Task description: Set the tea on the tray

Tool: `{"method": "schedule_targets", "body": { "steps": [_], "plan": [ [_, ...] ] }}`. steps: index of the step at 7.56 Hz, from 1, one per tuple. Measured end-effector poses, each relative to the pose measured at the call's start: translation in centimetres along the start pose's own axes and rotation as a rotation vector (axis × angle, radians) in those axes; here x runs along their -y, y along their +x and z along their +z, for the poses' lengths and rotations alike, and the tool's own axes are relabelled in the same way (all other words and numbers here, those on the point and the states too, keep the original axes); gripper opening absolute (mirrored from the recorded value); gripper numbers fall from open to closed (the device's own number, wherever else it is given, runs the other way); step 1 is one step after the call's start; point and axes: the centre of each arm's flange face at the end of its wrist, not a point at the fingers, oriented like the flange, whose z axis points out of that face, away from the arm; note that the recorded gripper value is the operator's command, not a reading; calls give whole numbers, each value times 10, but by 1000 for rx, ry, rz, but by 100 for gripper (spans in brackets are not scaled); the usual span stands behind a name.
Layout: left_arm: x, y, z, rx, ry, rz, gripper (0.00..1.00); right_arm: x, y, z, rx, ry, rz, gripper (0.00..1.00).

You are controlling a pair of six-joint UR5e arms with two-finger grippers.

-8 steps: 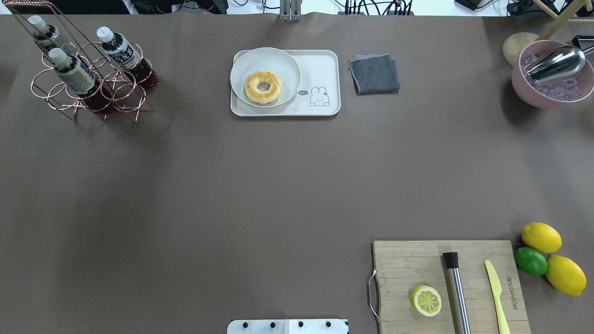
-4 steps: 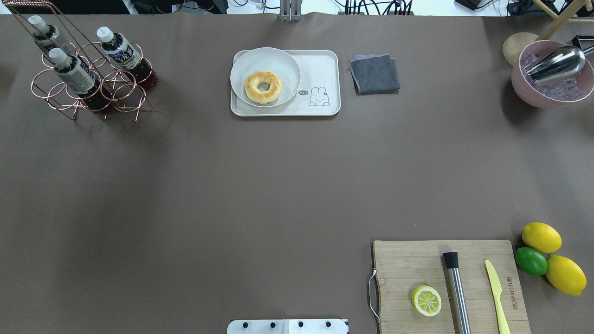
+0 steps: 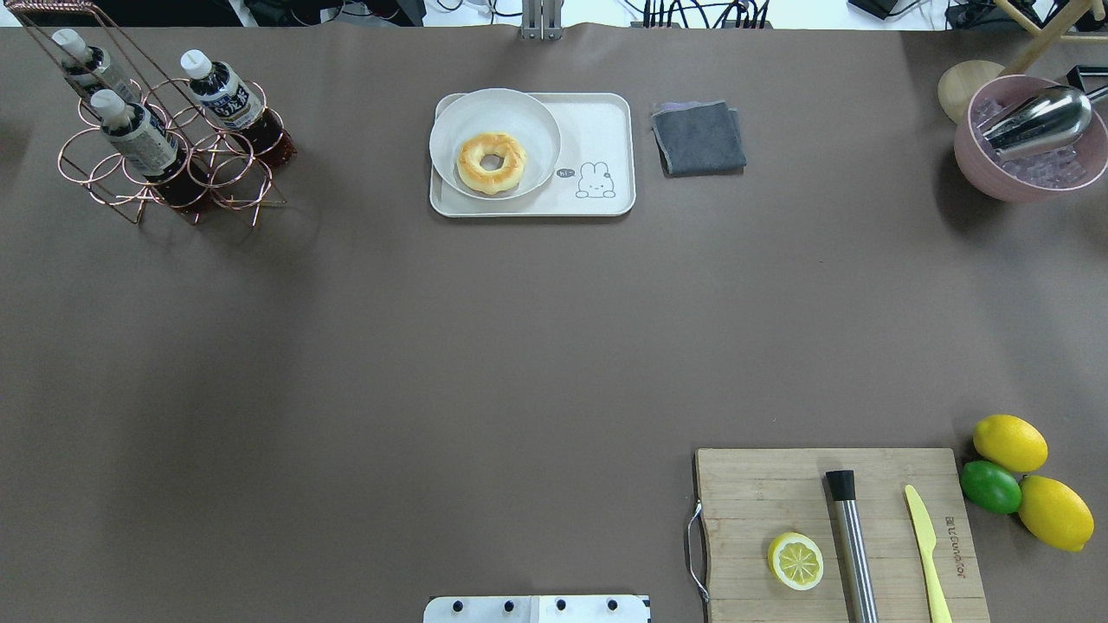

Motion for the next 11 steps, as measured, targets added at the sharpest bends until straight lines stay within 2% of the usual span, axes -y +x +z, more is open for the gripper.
{"method": "schedule_targets", "body": {
  "steps": [11],
  "plan": [
    [1,1,0,0,0,0,98,0,0,-4,-1,7,5,100]
  ]
}}
